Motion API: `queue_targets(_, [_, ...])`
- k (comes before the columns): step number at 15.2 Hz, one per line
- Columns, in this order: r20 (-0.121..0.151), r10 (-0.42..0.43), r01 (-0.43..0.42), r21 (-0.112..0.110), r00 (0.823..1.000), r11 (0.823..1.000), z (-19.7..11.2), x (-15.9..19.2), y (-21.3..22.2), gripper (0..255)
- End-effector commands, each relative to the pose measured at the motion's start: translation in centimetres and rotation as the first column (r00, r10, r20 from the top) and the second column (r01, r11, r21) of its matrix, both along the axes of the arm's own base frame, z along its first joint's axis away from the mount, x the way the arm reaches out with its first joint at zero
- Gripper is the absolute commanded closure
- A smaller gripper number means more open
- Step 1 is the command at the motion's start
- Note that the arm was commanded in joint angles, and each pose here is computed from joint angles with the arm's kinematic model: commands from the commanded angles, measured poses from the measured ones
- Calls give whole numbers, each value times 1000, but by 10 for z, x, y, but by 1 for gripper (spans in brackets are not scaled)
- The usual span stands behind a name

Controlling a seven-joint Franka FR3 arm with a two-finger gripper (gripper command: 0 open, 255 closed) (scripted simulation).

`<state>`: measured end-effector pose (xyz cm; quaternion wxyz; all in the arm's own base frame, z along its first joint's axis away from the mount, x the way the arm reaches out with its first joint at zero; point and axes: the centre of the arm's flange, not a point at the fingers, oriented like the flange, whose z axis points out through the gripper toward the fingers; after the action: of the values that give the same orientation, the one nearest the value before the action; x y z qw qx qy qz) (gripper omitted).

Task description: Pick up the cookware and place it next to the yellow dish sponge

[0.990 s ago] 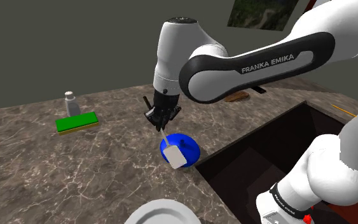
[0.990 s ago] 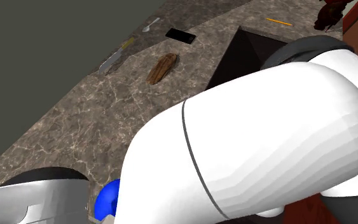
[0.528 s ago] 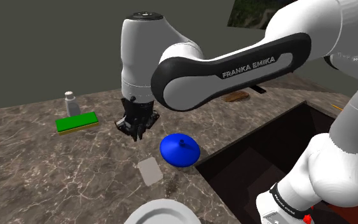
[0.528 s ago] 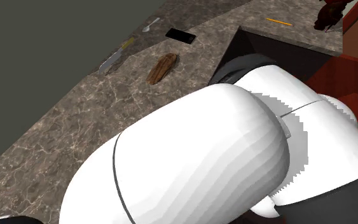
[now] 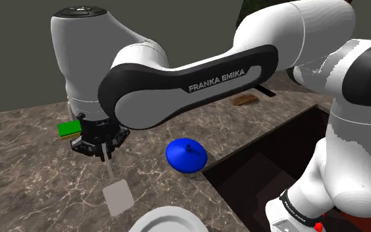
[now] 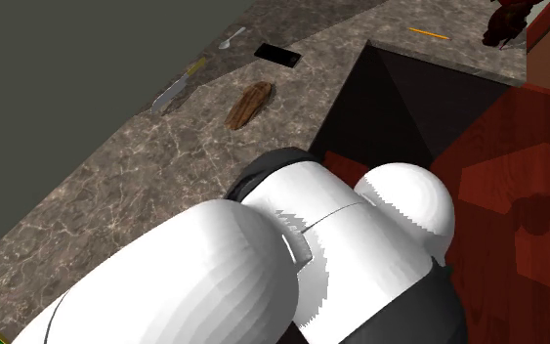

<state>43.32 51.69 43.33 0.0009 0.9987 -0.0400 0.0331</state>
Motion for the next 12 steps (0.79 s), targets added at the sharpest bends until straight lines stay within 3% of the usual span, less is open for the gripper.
queue_targets(1, [0,-1,1,0,1000,1000,0,-2,19,255])
queue_targets(12, [0,-1,1,0,1000,1000,-58,-2,19,255])
